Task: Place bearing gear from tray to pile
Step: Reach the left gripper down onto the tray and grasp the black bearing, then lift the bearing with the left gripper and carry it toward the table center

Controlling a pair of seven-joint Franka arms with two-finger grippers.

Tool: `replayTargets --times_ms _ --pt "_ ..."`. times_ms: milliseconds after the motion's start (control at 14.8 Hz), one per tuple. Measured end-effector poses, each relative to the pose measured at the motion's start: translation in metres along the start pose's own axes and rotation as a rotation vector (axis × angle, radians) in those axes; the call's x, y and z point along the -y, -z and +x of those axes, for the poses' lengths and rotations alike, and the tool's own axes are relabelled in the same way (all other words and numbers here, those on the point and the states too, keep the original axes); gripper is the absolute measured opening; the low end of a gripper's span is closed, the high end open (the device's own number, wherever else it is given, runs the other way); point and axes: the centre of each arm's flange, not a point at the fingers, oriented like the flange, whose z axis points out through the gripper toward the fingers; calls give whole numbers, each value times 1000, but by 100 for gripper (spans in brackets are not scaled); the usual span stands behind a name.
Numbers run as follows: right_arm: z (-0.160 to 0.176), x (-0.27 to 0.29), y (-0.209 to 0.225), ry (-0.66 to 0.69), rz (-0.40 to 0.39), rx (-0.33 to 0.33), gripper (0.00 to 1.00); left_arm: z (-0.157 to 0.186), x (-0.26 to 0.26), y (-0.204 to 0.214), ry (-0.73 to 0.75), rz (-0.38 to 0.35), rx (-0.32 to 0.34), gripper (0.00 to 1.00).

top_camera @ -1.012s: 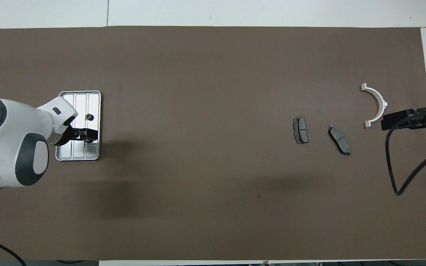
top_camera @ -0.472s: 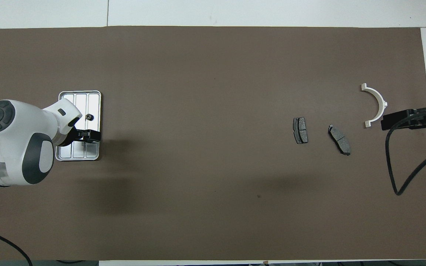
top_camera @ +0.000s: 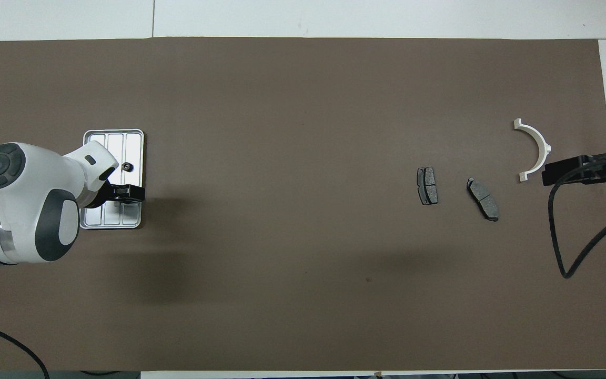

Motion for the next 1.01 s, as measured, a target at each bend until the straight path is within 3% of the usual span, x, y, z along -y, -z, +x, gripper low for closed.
replayTargets --times_ms 405,472,607,809,877,1012 --pt "0 0 0 0 0 0 100 1 2 -7 -13 0 -1 100" --pt "0 0 0 0 0 0 100 1 2 -8 -15 0 0 91" --pt "0 0 0 0 0 0 100 1 2 -8 -16 0 1 90" --pt "0 0 0 0 0 0 100 1 2 -9 -16 0 1 61" --pt "0 0 0 0 0 0 100 1 2 -9 -16 0 1 60" --pt "0 0 0 0 0 0 100 1 2 -9 -16 0 1 41"
